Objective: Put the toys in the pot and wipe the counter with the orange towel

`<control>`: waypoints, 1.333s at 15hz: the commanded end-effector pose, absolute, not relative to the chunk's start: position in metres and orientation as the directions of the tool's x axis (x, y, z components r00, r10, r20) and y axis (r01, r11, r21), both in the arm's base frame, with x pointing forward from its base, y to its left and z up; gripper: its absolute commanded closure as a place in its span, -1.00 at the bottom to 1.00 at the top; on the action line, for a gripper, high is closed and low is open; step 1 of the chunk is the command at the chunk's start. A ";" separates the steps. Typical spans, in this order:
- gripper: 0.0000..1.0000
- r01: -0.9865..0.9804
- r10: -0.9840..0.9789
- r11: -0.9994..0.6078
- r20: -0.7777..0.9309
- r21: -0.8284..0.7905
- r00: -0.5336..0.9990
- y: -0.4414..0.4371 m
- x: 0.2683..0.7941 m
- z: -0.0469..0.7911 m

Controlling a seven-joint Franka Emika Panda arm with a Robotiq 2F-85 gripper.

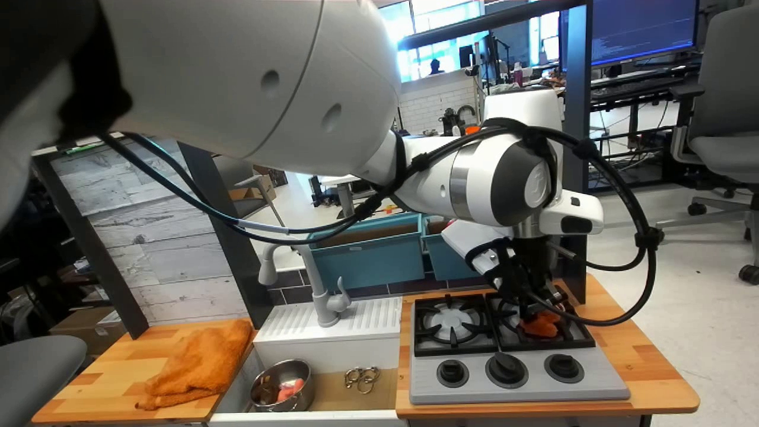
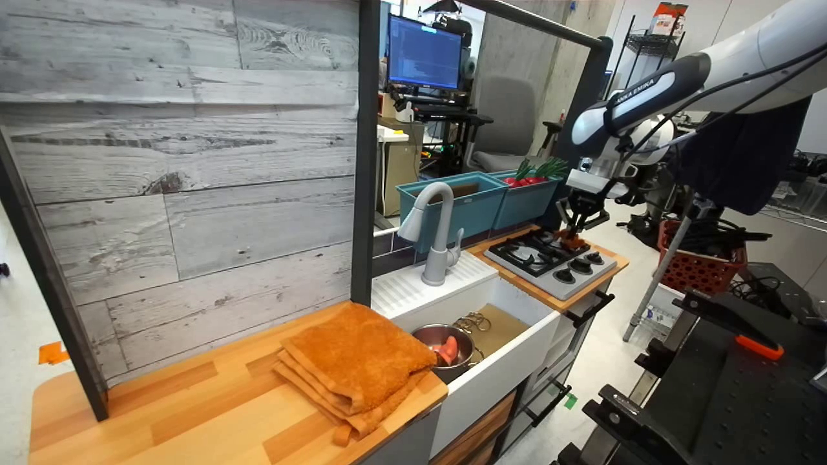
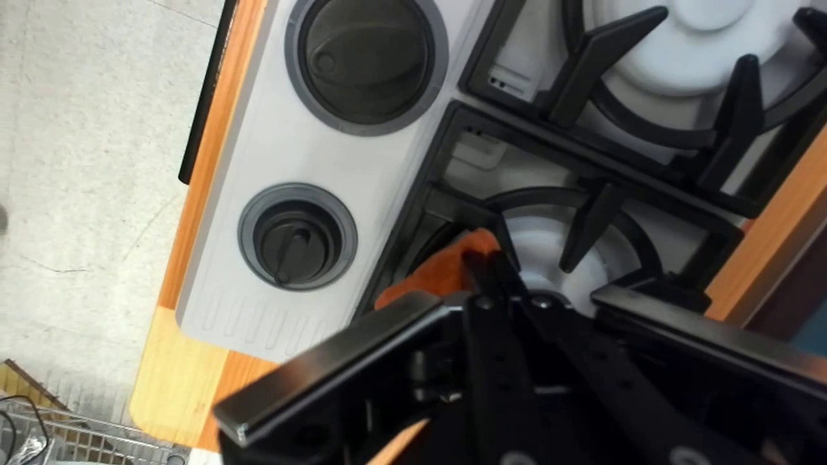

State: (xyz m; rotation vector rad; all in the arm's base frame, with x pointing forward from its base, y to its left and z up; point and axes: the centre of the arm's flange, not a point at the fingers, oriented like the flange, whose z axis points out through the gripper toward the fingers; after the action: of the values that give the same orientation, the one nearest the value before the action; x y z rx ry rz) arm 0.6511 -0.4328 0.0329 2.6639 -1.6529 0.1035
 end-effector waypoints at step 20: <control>0.99 -0.314 -0.302 -0.948 -0.162 -0.054 0.939 -0.252 0.648 0.122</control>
State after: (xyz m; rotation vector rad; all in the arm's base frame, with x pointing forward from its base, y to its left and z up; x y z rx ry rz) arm 0.6986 -0.3062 0.1178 3.1723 -0.7199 -0.2174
